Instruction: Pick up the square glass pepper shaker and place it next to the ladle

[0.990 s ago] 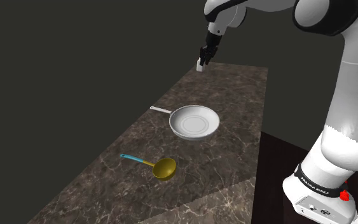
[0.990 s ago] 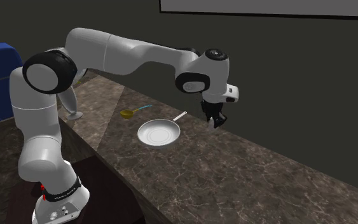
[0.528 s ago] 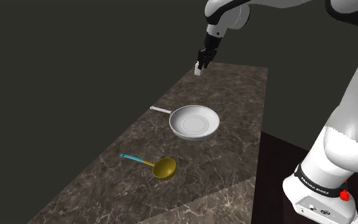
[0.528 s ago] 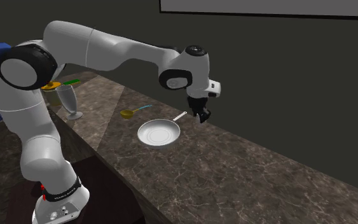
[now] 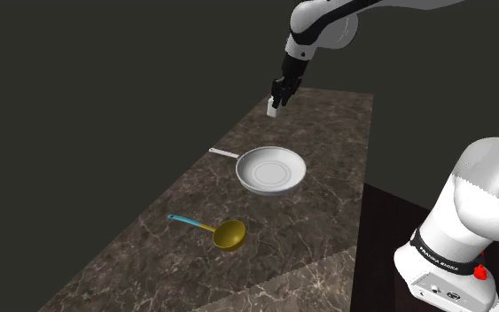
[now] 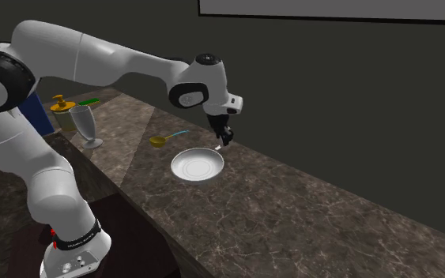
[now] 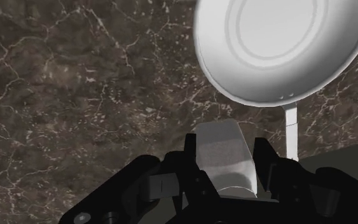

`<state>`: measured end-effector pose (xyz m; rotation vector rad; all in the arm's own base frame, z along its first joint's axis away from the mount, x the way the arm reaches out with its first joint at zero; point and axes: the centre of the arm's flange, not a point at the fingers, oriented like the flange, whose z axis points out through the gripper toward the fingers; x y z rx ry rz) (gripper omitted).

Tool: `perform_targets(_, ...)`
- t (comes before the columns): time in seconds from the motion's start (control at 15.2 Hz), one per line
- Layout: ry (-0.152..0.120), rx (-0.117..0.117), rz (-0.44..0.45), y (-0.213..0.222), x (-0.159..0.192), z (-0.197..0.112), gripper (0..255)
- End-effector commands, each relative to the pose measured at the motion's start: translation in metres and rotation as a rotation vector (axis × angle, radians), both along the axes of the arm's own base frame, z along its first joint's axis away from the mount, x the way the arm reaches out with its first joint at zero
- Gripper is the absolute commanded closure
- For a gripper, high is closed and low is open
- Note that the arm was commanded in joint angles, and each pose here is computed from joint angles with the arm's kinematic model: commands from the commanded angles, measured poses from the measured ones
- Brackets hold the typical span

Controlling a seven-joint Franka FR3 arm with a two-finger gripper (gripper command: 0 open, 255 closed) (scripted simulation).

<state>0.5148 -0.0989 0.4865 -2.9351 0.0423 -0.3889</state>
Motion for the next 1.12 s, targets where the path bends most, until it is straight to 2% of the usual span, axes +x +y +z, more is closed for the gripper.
perform_targets(0.0, 0.000, 0.000, -0.002, 0.023, -0.012, 0.002, 255)
perform_targets(1.06, 0.000, 0.000, -0.002, 0.208, -0.114, 0.003, 255)
